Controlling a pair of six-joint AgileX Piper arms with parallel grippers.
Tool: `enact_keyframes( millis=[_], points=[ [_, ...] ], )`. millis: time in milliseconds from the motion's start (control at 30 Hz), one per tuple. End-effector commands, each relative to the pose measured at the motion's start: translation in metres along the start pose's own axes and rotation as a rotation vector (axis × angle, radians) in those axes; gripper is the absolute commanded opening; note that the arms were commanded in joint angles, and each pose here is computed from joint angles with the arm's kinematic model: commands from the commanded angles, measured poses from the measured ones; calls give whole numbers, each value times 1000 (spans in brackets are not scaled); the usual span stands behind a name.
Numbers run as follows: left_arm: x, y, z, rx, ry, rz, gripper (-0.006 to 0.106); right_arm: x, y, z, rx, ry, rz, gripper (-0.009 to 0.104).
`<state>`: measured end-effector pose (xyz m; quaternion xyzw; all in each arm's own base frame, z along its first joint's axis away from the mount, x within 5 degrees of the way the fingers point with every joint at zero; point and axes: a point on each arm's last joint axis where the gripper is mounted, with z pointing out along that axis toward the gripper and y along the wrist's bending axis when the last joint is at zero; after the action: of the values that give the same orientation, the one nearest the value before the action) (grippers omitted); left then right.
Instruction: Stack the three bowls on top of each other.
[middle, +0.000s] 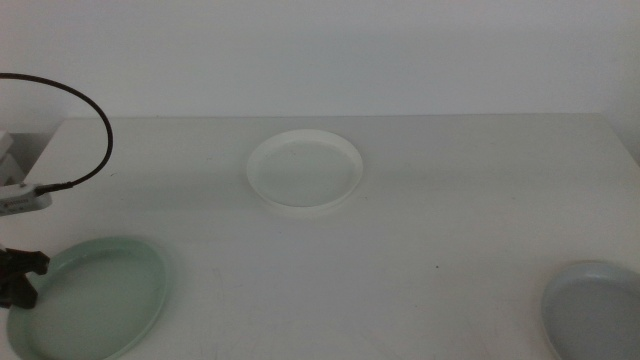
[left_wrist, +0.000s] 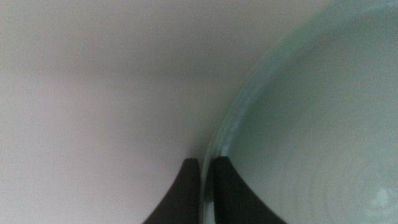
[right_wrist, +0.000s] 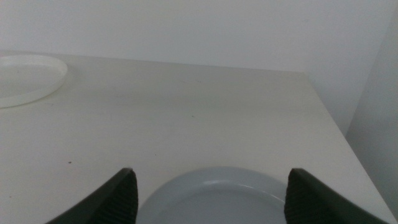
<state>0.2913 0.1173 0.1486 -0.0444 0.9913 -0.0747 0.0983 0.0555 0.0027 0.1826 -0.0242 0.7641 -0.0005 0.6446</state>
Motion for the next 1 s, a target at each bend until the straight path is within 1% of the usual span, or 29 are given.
enact_keyframes(
  millis=[0,100,233,367,467,667,767,867,967],
  points=[
    [-2,-5,-12,3,-16,-17,0,-10,-1,-3,20,-105,-15,60],
    [-2,-15,-28,15,-48,-9,0,-10,-1,-3,20,-105,-15,60],
    [-5,-42,-60,30,-129,45,0,-10,-1,-3,20,-105,-15,60],
    [-12,-83,-90,65,-185,97,0,-10,-1,-3,20,-105,-15,60],
    [-19,-118,-98,108,-190,132,0,-10,-1,-3,20,-105,-15,60],
    [-27,-188,-93,188,-196,165,0,-10,-1,-3,20,-105,-15,60],
    [-27,-222,-86,228,-197,202,0,-10,-1,-3,20,-105,-15,60],
    [-24,-250,-73,269,-204,239,0,-10,-1,-3,20,-105,-15,60],
    [-20,-272,-59,311,-196,249,0,-10,-1,-3,20,-105,-15,60]
  ],
)
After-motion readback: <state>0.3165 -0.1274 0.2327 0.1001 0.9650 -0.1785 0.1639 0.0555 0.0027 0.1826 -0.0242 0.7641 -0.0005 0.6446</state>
